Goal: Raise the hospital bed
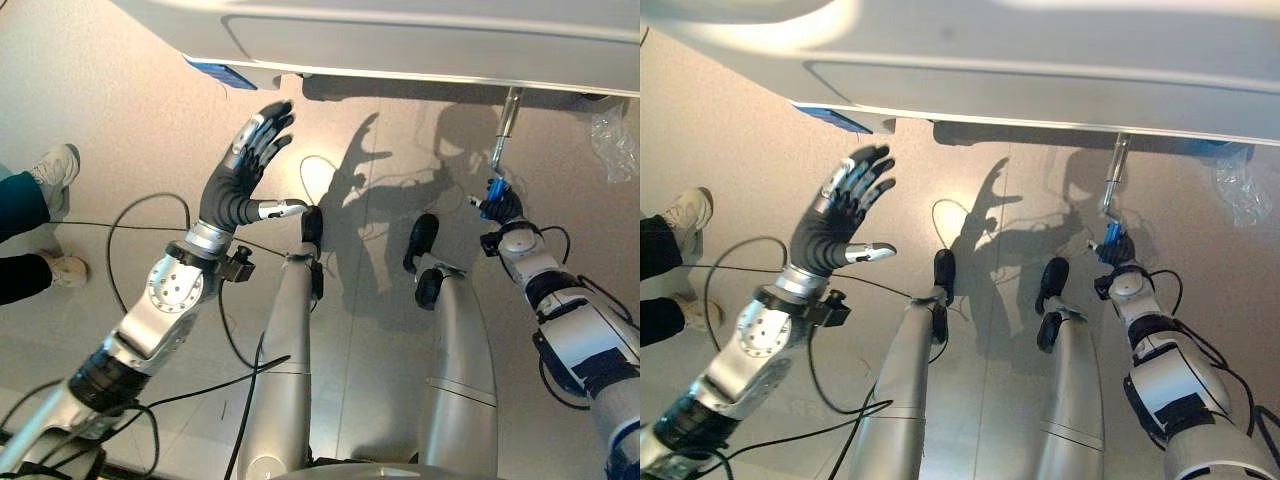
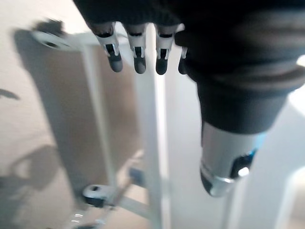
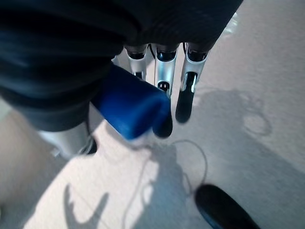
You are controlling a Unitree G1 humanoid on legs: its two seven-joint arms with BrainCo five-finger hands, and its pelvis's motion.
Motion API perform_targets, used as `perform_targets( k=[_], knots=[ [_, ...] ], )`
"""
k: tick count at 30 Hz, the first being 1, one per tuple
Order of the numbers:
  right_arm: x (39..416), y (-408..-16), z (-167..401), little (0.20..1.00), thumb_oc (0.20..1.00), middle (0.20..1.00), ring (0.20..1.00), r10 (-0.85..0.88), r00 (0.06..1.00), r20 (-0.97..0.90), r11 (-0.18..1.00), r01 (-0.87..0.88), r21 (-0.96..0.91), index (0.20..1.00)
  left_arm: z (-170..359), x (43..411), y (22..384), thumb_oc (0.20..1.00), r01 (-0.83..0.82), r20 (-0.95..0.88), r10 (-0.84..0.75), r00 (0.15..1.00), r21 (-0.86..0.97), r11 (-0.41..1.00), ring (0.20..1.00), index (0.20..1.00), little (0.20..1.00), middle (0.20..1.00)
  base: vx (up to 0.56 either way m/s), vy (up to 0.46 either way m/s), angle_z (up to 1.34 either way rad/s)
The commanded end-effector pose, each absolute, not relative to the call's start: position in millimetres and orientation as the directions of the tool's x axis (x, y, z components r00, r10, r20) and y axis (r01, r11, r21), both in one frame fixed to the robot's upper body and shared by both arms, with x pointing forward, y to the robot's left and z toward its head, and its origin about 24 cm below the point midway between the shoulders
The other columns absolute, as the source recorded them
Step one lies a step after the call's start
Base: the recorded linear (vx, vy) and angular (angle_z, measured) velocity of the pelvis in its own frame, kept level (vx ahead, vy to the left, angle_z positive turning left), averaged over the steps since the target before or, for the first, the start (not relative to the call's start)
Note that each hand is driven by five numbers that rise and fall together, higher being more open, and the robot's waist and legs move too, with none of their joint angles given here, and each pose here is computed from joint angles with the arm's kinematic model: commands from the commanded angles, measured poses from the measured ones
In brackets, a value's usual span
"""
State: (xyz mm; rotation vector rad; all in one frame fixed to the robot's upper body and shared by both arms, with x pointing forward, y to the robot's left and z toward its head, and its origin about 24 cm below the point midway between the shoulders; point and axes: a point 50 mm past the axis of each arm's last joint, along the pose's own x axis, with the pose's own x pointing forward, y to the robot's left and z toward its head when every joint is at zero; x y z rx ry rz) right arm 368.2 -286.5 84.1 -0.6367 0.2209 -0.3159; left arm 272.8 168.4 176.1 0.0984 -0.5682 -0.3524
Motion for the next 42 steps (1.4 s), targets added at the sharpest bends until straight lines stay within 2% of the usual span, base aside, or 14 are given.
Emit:
perform_targets(
  k=[1,8,12,16,20,22,25,26,31,32,33,34,37,42],
  knots=[
    [367.5,-271.3,72.5,1.000,1.000,1.000,1.000,-0.291,0.949,-0.117,0.762,0.156,-0.629,1.000,162.2,267.8,164.5,1.000,0.300,0.509,-0.329,0.795,0.141,0.943,1.000,1.000,1.000,1.000,0.00,0.000,0.00],
    [361.5,-279.3,68.4,1.000,1.000,1.000,1.000,-0.331,0.938,-0.106,0.773,0.206,-0.600,1.000,102.5,283.2,184.8,1.000,0.158,0.303,-0.217,0.928,0.207,0.965,1.000,1.000,1.000,1.000,0.00,0.000,0.00],
    [358.4,-285.5,67.8,1.000,1.000,1.000,1.000,-0.365,0.926,-0.095,0.770,0.242,-0.590,1.000,68.6,286.4,197.0,1.000,0.091,0.177,-0.147,0.973,0.289,0.953,1.000,1.000,1.000,1.000,0.00,0.000,0.00],
    [356.9,-270.9,54.2,1.000,1.000,1.000,1.000,-0.365,0.924,-0.115,0.790,0.242,-0.563,1.000,36.4,279.6,222.1,1.000,0.019,0.046,-0.037,0.998,0.331,0.943,1.000,1.000,1.000,1.000,0.00,-0.010,-0.01],
    [354.6,-269.9,48.9,1.000,1.000,1.000,1.000,-0.391,0.912,-0.127,0.795,0.265,-0.545,1.000,2.3,270.2,234.8,1.000,-0.045,-0.093,0.077,0.993,0.309,0.950,1.000,1.000,1.000,1.000,-0.01,-0.022,-0.04],
    [341.3,-284.4,36.1,1.000,1.000,1.000,1.000,-0.457,0.875,-0.161,0.790,0.316,-0.525,1.000,-22.6,260.5,236.4,1.000,-0.070,-0.194,0.134,0.972,0.304,0.950,1.000,1.000,1.000,1.000,0.00,0.000,0.00],
    [330.5,-293.1,24.9,1.000,1.000,1.000,1.000,-0.498,0.845,-0.195,0.786,0.345,-0.512,1.000,-34.7,254.6,235.0,1.000,-0.059,-0.243,0.142,0.960,0.319,0.946,1.000,1.000,1.000,1.000,0.00,-0.002,0.01],
    [314.6,-303.4,9.5,1.000,1.000,1.000,1.000,-0.541,0.806,-0.242,0.781,0.373,-0.501,1.000,-44.1,250.1,235.6,1.000,-0.057,-0.283,0.158,0.946,0.334,0.941,1.000,1.000,1.000,1.000,0.00,0.000,0.05],
    [281.1,-315.1,-21.4,1.000,1.000,1.000,1.000,-0.567,0.752,-0.335,0.783,0.367,-0.502,1.000,-51.9,248.4,236.1,1.000,-0.032,-0.320,0.161,0.934,0.373,0.927,1.000,1.000,1.000,1.000,-0.03,0.008,0.04],
    [257.4,-319.8,-41.2,1.000,1.000,1.000,1.000,-0.580,0.712,-0.397,0.786,0.358,-0.505,1.000,-55.0,245.9,236.4,1.000,-0.029,-0.332,0.164,0.929,0.378,0.925,1.000,1.000,1.000,1.000,0.03,0.007,0.08],
    [257.1,-319.8,-41.4,1.000,1.000,1.000,1.000,-0.580,0.711,-0.397,0.785,0.358,-0.505,1.000,-55.2,245.7,236.4,1.000,-0.028,-0.332,0.164,0.929,0.378,0.925,1.000,1.000,1.000,1.000,0.05,-0.009,0.11],
    [236.0,-326.8,-54.6,1.000,1.000,1.000,1.000,-0.595,0.672,-0.441,0.780,0.351,-0.518,1.000,-58.2,244.2,234.4,1.000,-0.026,-0.346,0.162,0.924,0.365,0.930,1.000,1.000,1.000,1.000,0.03,-0.011,0.06],
    [211.9,-328.1,-71.6,1.000,1.000,1.000,1.000,-0.590,0.628,-0.507,0.789,0.317,-0.526,1.000,-61.6,243.6,235.0,1.000,-0.001,-0.368,0.153,0.917,0.383,0.924,1.000,1.000,1.000,1.000,0.07,-0.009,0.02],
    [196.1,-315.6,-88.5,1.000,1.000,1.000,1.000,-0.561,0.599,-0.572,0.824,0.342,-0.451,1.000,-65.6,241.1,241.6,1.000,-0.009,-0.400,0.167,0.901,0.368,0.930,1.000,1.000,1.000,1.000,0.08,0.010,0.08]
  ],
)
